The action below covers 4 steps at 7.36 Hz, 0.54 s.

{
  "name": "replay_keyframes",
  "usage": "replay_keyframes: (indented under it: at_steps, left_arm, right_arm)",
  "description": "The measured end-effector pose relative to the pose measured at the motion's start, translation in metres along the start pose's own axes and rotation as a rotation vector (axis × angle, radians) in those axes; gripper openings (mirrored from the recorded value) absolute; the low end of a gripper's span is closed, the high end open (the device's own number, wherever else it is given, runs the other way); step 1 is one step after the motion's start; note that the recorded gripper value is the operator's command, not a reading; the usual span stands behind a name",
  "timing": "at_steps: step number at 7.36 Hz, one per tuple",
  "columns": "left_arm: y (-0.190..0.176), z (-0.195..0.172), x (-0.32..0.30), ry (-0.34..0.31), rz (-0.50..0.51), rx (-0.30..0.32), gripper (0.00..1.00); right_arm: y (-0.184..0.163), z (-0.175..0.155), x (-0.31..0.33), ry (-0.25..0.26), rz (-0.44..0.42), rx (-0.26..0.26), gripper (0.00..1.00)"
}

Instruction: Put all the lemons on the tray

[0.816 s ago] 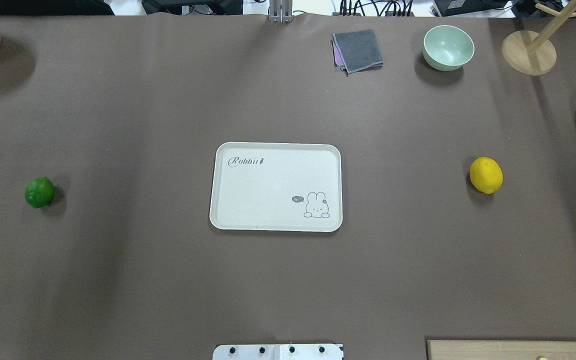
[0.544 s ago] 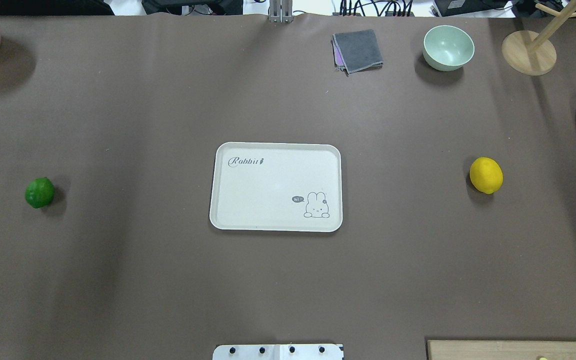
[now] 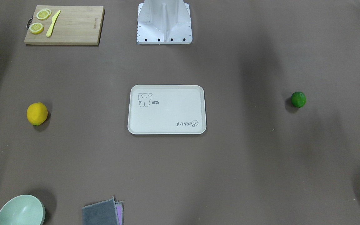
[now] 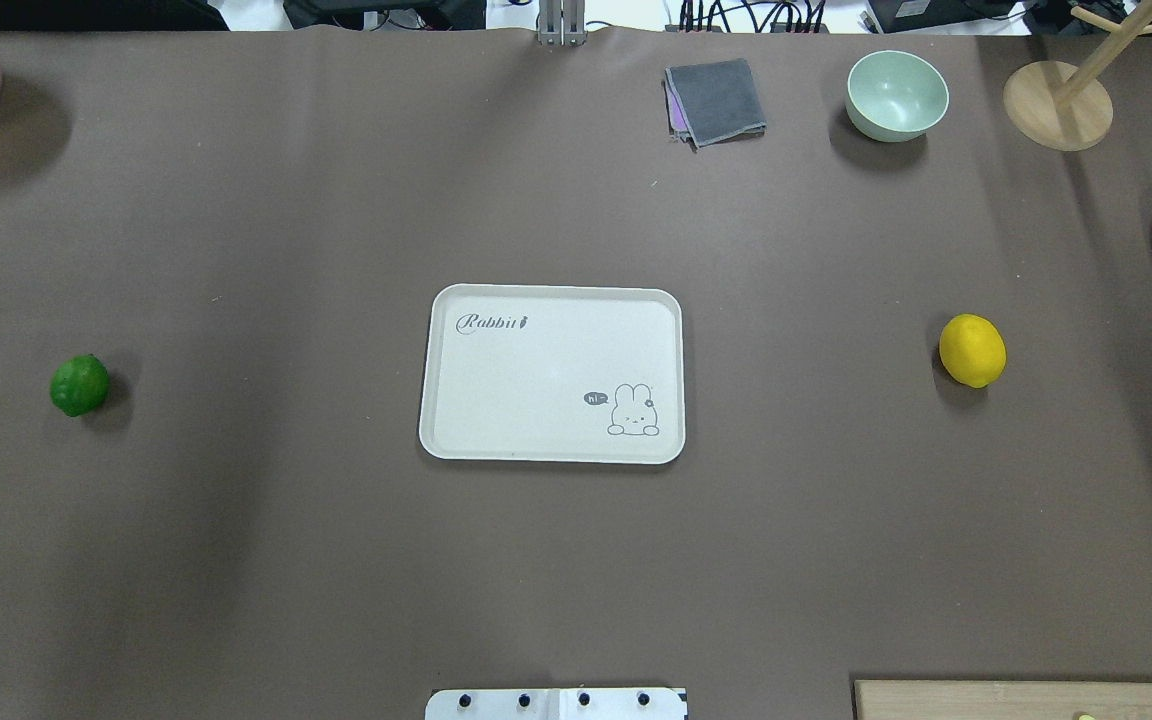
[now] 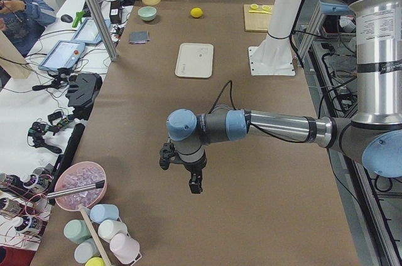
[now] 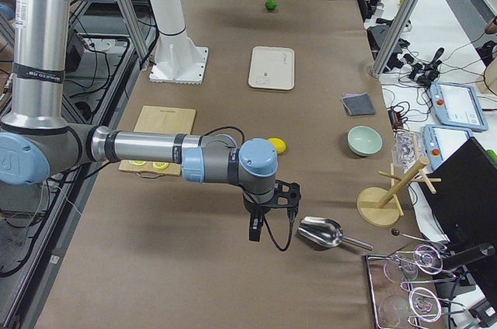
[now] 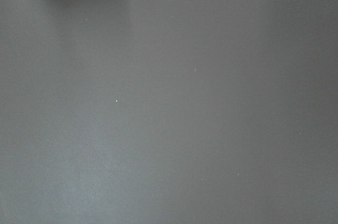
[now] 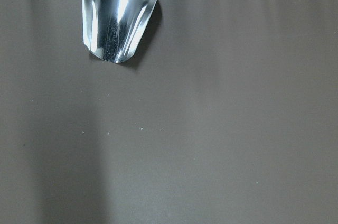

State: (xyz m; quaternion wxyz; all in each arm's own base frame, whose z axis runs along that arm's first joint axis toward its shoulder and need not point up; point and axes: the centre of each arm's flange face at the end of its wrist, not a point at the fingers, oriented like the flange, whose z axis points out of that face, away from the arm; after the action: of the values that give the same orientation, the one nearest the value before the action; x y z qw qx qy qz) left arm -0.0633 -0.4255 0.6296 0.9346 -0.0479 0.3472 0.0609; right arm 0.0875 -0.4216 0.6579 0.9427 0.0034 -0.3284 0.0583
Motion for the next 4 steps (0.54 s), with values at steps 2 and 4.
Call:
replay_keyframes:
  at_steps: [2,4]
  left_arm:
    - [-0.027,-0.010,0.023,-0.005,0.027,0.019,0.98]
    - [-0.048,-0.011,0.061,-0.010,0.042,0.019,0.98]
  right_arm:
    - [0.000,0.000,0.000,0.000,0.001,0.000,1.00]
    - [0.000,0.000,0.000,0.001,0.000,-0.001,1.00]
